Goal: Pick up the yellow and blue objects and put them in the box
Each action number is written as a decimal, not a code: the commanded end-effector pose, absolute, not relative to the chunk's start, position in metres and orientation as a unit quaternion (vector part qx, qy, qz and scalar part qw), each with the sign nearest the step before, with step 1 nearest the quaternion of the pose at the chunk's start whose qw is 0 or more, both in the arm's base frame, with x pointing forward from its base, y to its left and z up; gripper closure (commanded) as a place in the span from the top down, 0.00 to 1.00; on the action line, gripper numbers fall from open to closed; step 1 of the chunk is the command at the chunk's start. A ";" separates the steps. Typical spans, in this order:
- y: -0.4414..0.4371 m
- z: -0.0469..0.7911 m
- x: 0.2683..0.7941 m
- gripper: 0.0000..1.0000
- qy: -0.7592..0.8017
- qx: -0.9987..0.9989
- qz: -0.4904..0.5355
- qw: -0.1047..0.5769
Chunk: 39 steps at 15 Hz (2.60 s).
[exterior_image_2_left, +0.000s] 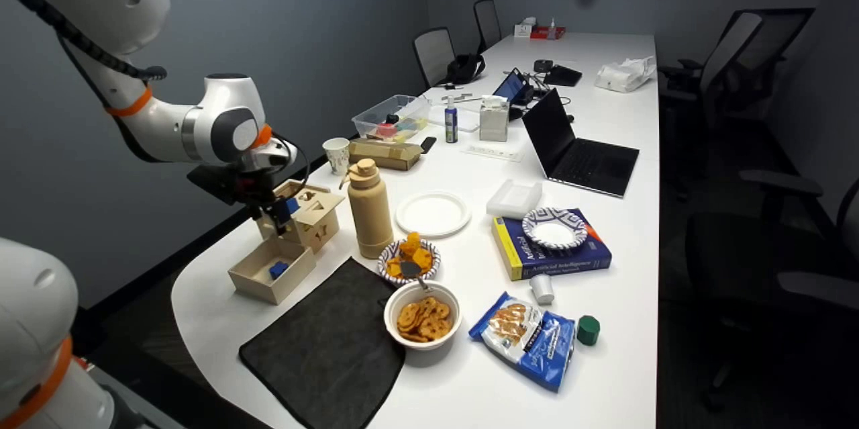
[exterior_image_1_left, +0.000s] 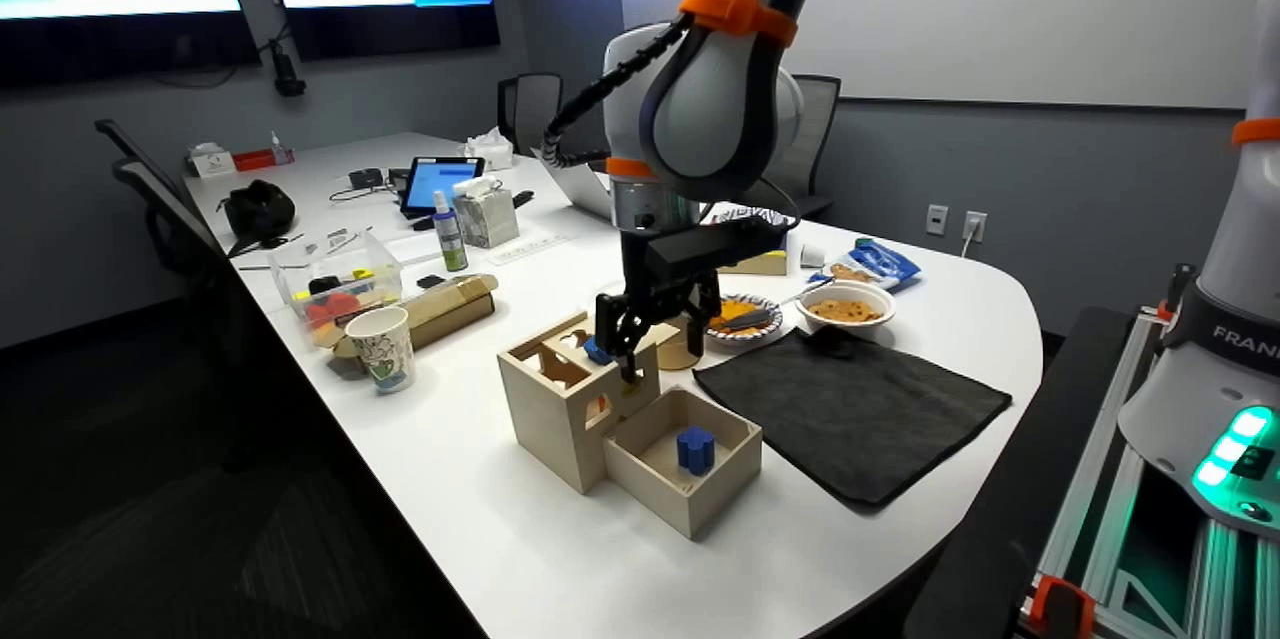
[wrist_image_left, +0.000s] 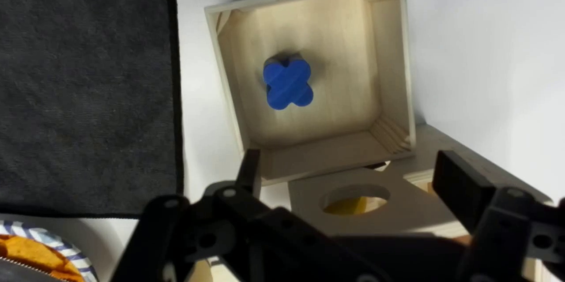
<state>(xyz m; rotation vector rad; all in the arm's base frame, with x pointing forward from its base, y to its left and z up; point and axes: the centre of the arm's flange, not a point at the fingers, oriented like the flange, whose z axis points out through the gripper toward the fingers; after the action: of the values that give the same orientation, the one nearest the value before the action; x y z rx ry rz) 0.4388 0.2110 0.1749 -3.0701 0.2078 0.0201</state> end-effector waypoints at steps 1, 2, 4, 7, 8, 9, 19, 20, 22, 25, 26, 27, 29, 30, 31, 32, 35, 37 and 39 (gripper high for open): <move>0.201 0.147 0.431 1.00 0.064 -0.996 0.013 0.064; 0.200 0.141 0.430 1.00 0.064 -0.995 0.016 0.068; 0.198 0.128 0.428 1.00 0.071 -0.995 0.023 0.070; 0.195 0.111 0.425 1.00 0.089 -0.994 0.031 0.062; 0.195 0.107 0.424 1.00 0.093 -0.993 0.035 0.060; 0.195 0.102 0.423 1.00 0.095 -0.993 0.037 0.061; 0.201 0.076 0.427 1.00 0.106 -0.991 0.044 0.070; 0.202 0.073 0.428 1.00 0.107 -0.991 0.044 0.070; 0.204 0.070 0.431 1.00 0.107 -0.991 0.044 0.070; 0.206 0.066 0.434 0.92 0.109 -0.991 0.044 0.067; 0.206 0.065 0.434 0.75 0.111 -0.991 0.045 0.066; 0.206 0.064 0.435 0.66 0.111 -0.991 0.045 0.066; 0.205 0.062 0.435 0.49 0.112 -0.991 0.047 0.064; 0.205 0.061 0.435 0.42 0.113 -0.991 0.047 0.062; 0.205 0.062 0.436 0.34 0.113 -0.991 0.045 0.062; 0.204 0.062 0.436 0.27 0.114 -0.991 0.046 0.061; 0.204 0.063 0.436 0.16 0.115 -0.990 0.044 0.061; 0.206 0.074 0.433 0.16 0.112 -0.991 0.041 0.064; 0.208 0.090 0.429 0.16 0.103 -0.992 0.038 0.065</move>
<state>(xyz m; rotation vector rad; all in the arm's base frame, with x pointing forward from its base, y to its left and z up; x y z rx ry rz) 0.4344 0.2020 0.0690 -2.9970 0.3271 0.1462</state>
